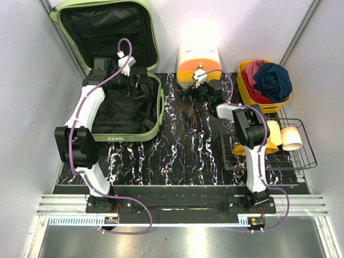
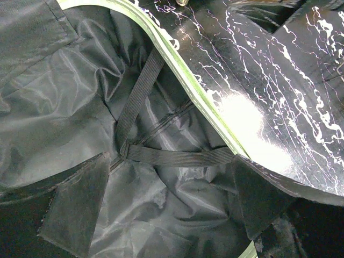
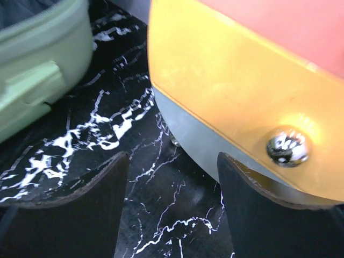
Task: Open, take out, and arrange the luggage
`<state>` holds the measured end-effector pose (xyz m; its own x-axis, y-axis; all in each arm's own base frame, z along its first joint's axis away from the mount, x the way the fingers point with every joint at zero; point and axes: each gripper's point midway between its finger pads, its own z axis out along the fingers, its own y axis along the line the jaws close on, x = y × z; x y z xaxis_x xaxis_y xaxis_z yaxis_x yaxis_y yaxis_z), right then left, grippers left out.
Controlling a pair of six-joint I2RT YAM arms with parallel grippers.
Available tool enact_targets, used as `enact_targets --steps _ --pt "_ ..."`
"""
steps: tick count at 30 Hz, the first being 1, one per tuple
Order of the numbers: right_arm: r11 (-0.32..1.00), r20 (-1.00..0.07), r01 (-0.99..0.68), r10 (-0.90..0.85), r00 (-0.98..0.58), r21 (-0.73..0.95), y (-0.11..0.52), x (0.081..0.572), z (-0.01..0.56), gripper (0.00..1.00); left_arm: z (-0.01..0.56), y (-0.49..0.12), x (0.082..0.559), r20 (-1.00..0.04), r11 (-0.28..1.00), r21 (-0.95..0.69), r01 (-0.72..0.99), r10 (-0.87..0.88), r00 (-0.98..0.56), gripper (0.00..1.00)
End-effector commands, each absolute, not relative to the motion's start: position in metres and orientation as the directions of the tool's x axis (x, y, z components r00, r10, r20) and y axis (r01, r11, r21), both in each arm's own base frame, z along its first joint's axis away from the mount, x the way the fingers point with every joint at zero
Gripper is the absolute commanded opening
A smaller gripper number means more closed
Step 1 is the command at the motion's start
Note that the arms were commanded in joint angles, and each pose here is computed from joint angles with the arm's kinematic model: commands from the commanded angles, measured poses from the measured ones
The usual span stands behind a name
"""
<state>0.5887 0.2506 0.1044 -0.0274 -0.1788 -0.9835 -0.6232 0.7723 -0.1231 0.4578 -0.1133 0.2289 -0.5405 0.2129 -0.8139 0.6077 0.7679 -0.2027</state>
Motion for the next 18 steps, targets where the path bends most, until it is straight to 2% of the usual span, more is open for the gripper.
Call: enact_targets --steps 1,8,13,16,18 --pt "0.735 -0.974 -0.647 -0.088 0.207 -0.204 0.258 0.567 0.225 0.77 0.253 -0.116 0.474 -0.858 0.760 -0.169 0.627 0.199 -0.473 0.99" --pt "0.693 -0.961 -0.678 -0.083 0.263 -0.245 0.260 0.541 0.283 0.79 0.259 -0.123 0.487 -0.876 0.743 -0.166 0.649 0.191 -0.443 0.99" --pt "0.679 -0.961 -0.688 -0.099 0.258 -0.255 0.264 0.540 0.308 0.82 0.261 -0.126 0.484 -0.877 0.740 -0.165 0.652 0.193 -0.440 0.99" --pt "0.702 -0.964 -0.668 -0.105 0.244 -0.246 0.257 0.539 0.326 0.89 0.266 -0.121 0.483 -0.877 0.758 -0.148 0.636 0.197 -0.439 0.99" --pt "0.730 -0.966 -0.641 -0.113 0.231 -0.239 0.249 0.534 0.339 0.97 0.272 -0.114 0.486 -0.873 0.791 -0.130 0.597 0.195 -0.448 0.99"
